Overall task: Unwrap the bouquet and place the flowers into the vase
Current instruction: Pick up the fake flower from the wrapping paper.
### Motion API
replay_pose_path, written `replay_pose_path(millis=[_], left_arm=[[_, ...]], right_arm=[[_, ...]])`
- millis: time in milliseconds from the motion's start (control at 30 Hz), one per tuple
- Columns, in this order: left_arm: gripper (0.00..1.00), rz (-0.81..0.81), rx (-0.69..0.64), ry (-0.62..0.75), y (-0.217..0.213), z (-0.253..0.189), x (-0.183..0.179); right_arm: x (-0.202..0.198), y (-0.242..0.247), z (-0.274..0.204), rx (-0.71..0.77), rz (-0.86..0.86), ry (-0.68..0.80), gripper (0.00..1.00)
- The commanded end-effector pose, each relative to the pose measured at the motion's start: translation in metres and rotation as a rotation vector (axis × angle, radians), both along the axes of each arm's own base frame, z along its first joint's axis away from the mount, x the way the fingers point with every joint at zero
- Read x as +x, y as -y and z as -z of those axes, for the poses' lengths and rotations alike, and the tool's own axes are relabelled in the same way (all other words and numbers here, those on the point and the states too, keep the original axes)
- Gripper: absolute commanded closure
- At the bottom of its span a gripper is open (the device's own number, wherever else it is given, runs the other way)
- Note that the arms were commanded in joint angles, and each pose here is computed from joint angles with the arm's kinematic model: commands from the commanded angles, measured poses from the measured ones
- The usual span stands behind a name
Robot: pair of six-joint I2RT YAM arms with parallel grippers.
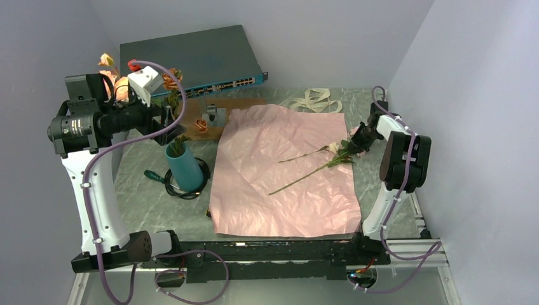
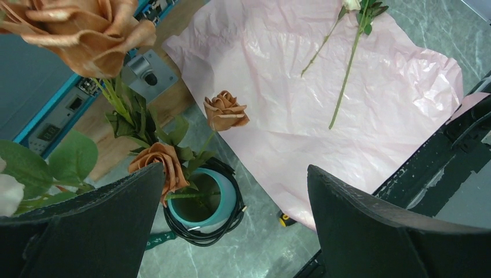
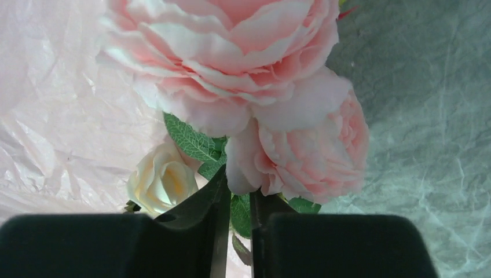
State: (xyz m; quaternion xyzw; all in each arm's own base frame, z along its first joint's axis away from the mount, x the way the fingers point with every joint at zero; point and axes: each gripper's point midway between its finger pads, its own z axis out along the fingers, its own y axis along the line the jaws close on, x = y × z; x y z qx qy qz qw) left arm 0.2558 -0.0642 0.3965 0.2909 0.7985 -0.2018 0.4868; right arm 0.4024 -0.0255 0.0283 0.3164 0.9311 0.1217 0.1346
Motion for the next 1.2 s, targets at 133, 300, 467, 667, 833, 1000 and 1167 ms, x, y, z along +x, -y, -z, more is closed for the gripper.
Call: replay_pose_path(millis=[133, 300, 467, 667, 833, 1000, 1167], left_arm=[[0.0, 0.021, -0.012, 0.114, 0.004, -0.028, 0.009], [0.01, 0.054, -0.075, 0.101, 0.013, -0.037, 0.011], [0.0, 0.1, -0.13, 0.095, 0.022, -0.045, 0.01], [0.01, 0.163, -0.281, 0.064, 0.038, -0.066, 0.014], [0.0, 0.239, -0.351, 0.054, 0.047, -0.078, 0.018], [0.01, 0.303, -0.379, 0.036, 0.057, -0.082, 0.022], [0.01, 0.389, -0.415, 0.011, 0.081, -0.08, 0.03]], right_arm=[[0.002, -0.005, -0.053, 0.024, 0.002, 0.147, 1.0], [0.004, -0.011, -0.08, 0.045, -0.021, 0.226, 1.0], [0.008, -0.02, -0.121, 0.072, -0.093, 0.371, 1.0], [0.006, -0.049, -0.191, 0.155, -0.259, 0.635, 1.0], [-0.002, -0.072, -0.246, 0.216, -0.365, 0.815, 1.0], [-0.015, -0.103, -0.291, 0.295, -0.489, 0.942, 1.0], [-0.043, -0.148, -0.334, 0.442, -0.728, 1.127, 1.0]])
